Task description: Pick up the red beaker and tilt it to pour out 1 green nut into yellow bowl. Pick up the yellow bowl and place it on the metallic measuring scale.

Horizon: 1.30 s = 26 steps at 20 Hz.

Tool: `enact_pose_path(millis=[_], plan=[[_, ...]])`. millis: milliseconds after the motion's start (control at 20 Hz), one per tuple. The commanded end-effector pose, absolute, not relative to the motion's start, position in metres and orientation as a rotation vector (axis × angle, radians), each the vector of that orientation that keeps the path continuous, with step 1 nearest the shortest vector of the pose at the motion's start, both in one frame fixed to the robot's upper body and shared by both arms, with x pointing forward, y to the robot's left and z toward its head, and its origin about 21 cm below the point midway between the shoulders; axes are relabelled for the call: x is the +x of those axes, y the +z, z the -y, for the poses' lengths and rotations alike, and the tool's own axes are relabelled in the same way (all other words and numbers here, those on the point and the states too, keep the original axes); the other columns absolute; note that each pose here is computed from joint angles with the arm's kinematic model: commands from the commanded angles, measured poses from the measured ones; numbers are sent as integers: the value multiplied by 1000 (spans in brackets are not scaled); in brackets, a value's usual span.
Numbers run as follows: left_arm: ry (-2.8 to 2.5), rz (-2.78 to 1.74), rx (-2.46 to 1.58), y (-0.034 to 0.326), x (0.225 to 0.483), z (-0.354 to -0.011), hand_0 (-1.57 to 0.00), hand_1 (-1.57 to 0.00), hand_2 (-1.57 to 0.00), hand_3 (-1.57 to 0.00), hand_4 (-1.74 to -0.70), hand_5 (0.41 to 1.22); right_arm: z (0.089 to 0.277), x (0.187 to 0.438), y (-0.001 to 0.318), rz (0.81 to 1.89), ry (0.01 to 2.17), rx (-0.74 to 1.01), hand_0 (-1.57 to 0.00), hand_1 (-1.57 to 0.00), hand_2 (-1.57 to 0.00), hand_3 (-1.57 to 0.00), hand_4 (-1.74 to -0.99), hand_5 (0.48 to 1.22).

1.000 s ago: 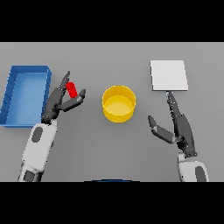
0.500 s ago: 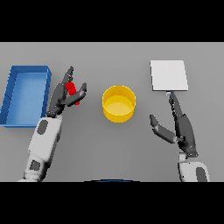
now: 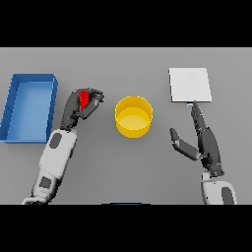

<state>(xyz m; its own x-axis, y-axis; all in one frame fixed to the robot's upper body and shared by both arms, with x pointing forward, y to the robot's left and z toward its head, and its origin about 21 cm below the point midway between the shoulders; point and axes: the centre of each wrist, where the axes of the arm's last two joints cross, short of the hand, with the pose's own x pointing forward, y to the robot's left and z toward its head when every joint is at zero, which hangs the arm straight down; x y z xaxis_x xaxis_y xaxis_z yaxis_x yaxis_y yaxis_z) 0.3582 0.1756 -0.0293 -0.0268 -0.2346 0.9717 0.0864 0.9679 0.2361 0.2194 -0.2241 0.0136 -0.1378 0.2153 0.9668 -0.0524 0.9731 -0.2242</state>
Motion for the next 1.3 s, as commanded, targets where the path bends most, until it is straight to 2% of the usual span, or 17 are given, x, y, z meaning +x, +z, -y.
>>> enact_pose_path(millis=[0,50,200,400,1000,1100,1250], plan=[[-259,1594,121,-32,356,-176,-1357,-1364,-1380,-1304,-1565,1163,225,220,13,1697,235,-123,1,1,1,1,-1251,646],[-262,1594,125,-32,356,-177,-1400,-1406,-1419,-1357,-1542,1174,224,221,14,1710,230,-113,1,1,1,1,-1255,644],[-187,1616,40,-21,360,-183,-1483,-1486,-1493,-1462,-1639,1157,223,219,13,1706,244,-120,1,1,1,1,-1248,645],[-159,1671,-14,0,364,-181,-1535,-1536,-1539,-1526,-1699,1135,222,217,10,1708,252,-135,1,1,1,1,-1233,644],[-510,1687,135,42,378,-188,-1563,-1564,-1564,-1562,-1732,1129,224,216,13,1742,292,-176,1,1,1,1,-1202,662],[-658,1674,214,57,381,-186,-1566,-1566,-1567,-1565,-1735,1120,227,214,14,1727,293,-187,1,1,1,1,-1194,658],[-874,1623,325,72,385,-172,-1569,-1569,-1569,-1568,-1738,1127,221,216,16,1712,302,-178,1,1,1,1,-1183,663]])
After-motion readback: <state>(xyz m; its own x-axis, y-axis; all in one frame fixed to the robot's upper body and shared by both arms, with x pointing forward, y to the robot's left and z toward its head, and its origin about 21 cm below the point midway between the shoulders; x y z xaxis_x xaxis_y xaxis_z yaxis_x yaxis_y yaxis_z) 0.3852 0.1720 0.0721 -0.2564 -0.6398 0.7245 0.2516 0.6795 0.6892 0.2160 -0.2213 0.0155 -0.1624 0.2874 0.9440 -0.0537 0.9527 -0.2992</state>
